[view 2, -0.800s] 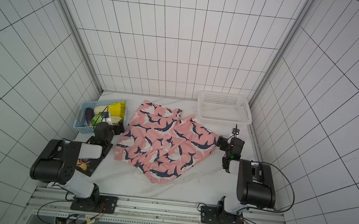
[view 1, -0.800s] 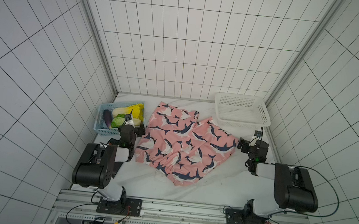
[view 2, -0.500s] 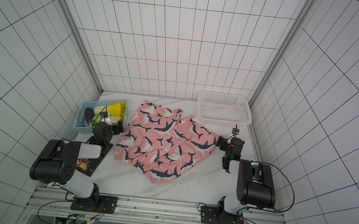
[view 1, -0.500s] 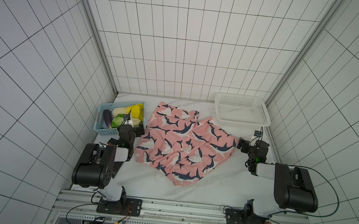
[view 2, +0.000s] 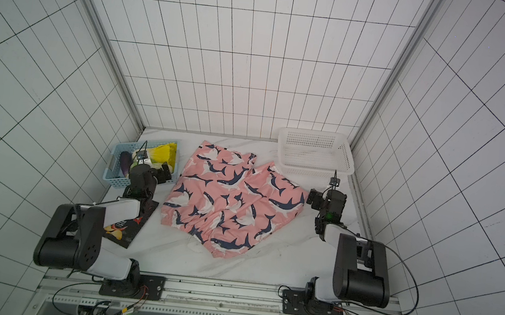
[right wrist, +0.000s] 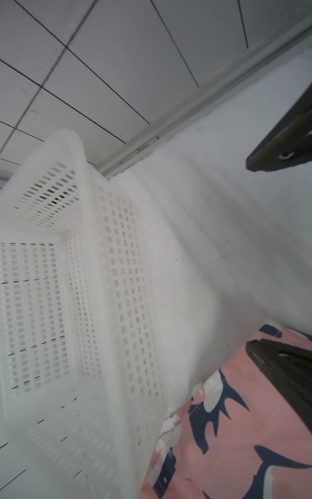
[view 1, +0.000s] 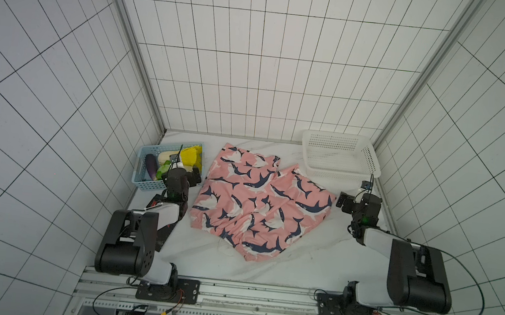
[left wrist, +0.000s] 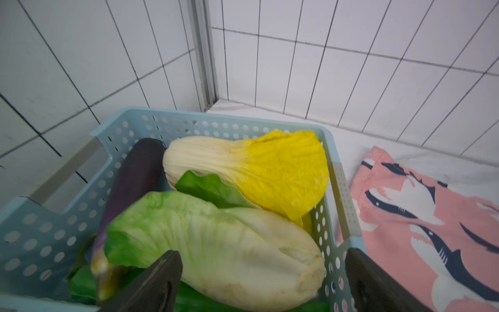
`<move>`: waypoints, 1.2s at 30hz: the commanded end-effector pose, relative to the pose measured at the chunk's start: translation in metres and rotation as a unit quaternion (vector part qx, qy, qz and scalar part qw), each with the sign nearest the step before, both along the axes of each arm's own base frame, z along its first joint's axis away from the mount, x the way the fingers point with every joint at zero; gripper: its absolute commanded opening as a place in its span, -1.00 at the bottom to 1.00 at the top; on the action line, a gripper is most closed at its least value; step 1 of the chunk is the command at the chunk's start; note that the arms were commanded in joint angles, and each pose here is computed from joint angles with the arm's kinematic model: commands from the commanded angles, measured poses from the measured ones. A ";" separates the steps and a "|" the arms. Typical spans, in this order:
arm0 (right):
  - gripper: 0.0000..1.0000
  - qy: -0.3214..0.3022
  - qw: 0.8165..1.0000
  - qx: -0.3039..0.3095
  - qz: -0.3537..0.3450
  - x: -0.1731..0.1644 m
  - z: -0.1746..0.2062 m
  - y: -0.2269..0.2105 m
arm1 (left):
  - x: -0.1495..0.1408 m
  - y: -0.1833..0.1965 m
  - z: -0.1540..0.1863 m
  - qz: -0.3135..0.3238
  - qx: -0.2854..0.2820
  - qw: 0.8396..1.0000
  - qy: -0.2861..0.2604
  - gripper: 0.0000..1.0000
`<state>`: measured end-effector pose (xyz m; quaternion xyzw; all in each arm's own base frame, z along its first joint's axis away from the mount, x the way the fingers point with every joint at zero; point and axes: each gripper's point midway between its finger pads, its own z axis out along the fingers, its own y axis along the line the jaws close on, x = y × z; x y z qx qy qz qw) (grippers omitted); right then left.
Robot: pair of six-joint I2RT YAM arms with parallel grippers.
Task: Roll up the shorts
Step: Fold the shorts at the center of the board.
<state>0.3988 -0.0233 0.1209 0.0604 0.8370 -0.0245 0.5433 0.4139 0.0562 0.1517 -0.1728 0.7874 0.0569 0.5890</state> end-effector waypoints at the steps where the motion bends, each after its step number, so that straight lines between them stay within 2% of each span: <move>1: 0.98 -0.020 0.997 0.048 -0.063 0.004 0.041 -0.017 | -0.018 0.037 0.026 0.123 -0.091 0.988 -0.036 0.97; 3: 0.98 -0.020 0.992 0.096 -0.075 0.006 0.057 -0.017 | -0.028 0.051 0.036 0.177 -0.184 0.965 -0.058 0.97; 5: 0.98 0.010 0.973 0.184 -0.140 -0.002 0.055 -0.026 | -0.038 0.057 0.040 0.203 -0.256 0.943 -0.069 0.97; 6: 0.98 0.027 0.959 0.229 -0.164 -0.006 0.054 -0.029 | -0.039 0.053 0.043 0.191 -0.294 0.933 -0.077 0.97; 7: 0.98 0.033 0.954 0.259 -0.149 -0.003 0.057 -0.025 | -0.036 0.044 0.047 0.157 -0.314 0.933 -0.083 0.97; 8: 0.98 0.041 0.949 0.286 -0.123 0.000 0.059 -0.017 | -0.032 0.027 0.056 0.106 -0.323 0.936 -0.089 0.86; 9: 0.95 0.050 0.944 0.309 -0.108 0.001 0.061 -0.010 | -0.030 0.011 0.062 0.072 -0.331 0.937 -0.084 0.63; 10: 0.76 0.058 0.940 0.324 -0.092 0.001 0.063 -0.003 | -0.032 -0.006 0.063 0.054 -0.331 0.940 -0.058 0.54; 11: 0.67 0.067 0.936 0.335 -0.081 0.000 0.065 0.003 | -0.035 -0.026 0.063 0.035 -0.321 0.946 -0.024 0.51; 13: 0.67 0.079 0.934 0.343 -0.068 -0.004 0.069 0.015 | -0.043 -0.067 0.060 -0.011 -0.270 0.962 0.034 0.44; 14: 0.66 0.087 0.933 0.341 -0.069 -0.007 0.070 0.017 | -0.049 -0.084 0.057 -0.028 -0.255 0.965 0.056 0.44; 17: 0.68 0.122 0.934 0.329 -0.058 -0.018 0.070 0.027 | -0.070 -0.131 0.048 -0.100 -0.243 0.959 0.103 0.46; 20: 0.69 0.166 0.925 0.338 -0.051 -0.031 0.057 0.039 | -0.094 -0.166 0.037 -0.167 -0.241 0.944 0.150 0.47; 22: 0.65 0.194 0.921 0.333 -0.046 -0.043 0.043 0.047 | -0.117 -0.198 0.027 -0.232 -0.246 0.921 0.193 0.41; 24: 0.64 0.212 0.919 0.329 -0.046 -0.053 0.030 0.051 | -0.143 -0.218 0.015 -0.274 -0.224 0.905 0.236 0.40; 28: 0.62 0.242 0.915 0.319 -0.040 -0.069 0.005 0.059 | -0.201 -0.252 -0.008 -0.366 -0.246 0.849 0.292 0.35; 29: 0.62 0.250 0.914 0.316 -0.041 -0.071 -0.001 0.060 | -0.211 -0.256 -0.013 -0.382 -0.243 0.841 0.297 0.34; 34: 0.59 0.278 0.907 0.314 -0.040 -0.073 -0.024 0.064 | -0.238 -0.274 -0.034 -0.410 -0.203 0.830 0.319 0.44; 36: 0.59 0.284 0.905 0.314 -0.039 -0.072 -0.028 0.066 | -0.247 -0.282 -0.050 -0.422 -0.197 0.809 0.357 0.46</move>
